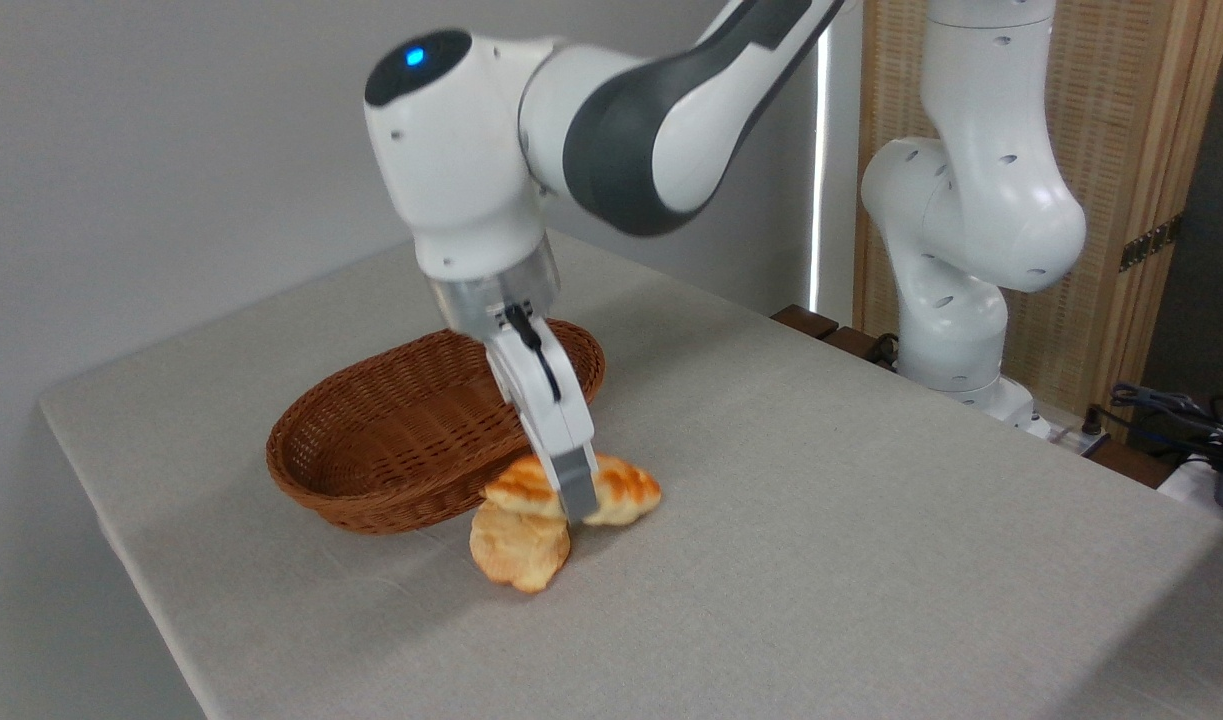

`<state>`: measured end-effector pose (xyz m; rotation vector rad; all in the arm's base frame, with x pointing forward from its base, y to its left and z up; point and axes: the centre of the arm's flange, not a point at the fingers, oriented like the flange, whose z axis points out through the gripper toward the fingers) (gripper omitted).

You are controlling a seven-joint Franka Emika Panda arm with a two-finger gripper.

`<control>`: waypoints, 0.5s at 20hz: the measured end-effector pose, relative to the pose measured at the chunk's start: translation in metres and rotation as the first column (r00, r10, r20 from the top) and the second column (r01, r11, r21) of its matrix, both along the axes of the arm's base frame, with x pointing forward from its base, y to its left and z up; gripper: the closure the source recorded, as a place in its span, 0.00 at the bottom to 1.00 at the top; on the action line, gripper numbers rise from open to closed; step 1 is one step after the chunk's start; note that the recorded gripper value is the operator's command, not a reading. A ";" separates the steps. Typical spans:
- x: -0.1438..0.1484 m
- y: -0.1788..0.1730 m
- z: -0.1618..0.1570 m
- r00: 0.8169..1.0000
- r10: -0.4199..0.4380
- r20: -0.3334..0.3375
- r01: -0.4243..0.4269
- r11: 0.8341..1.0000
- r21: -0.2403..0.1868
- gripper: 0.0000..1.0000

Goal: Put bread into the basket
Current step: 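Lift the twisted roll and carry it over the basket, then lower the twisted roll into the basket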

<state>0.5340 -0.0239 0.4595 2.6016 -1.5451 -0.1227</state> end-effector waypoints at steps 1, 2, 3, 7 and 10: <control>-0.001 -0.001 0.012 1.000 0.007 0.001 -0.007 1.000 -0.023 0.46; -0.003 -0.003 0.025 1.000 0.013 0.003 -0.012 0.999 -0.048 0.44; -0.004 -0.005 0.036 1.000 0.018 0.007 -0.018 0.997 -0.074 0.44; -0.003 -0.021 0.060 0.999 0.039 0.028 -0.035 0.990 -0.135 0.42; -0.003 -0.050 0.065 0.997 0.071 0.021 -0.067 0.984 -0.166 0.20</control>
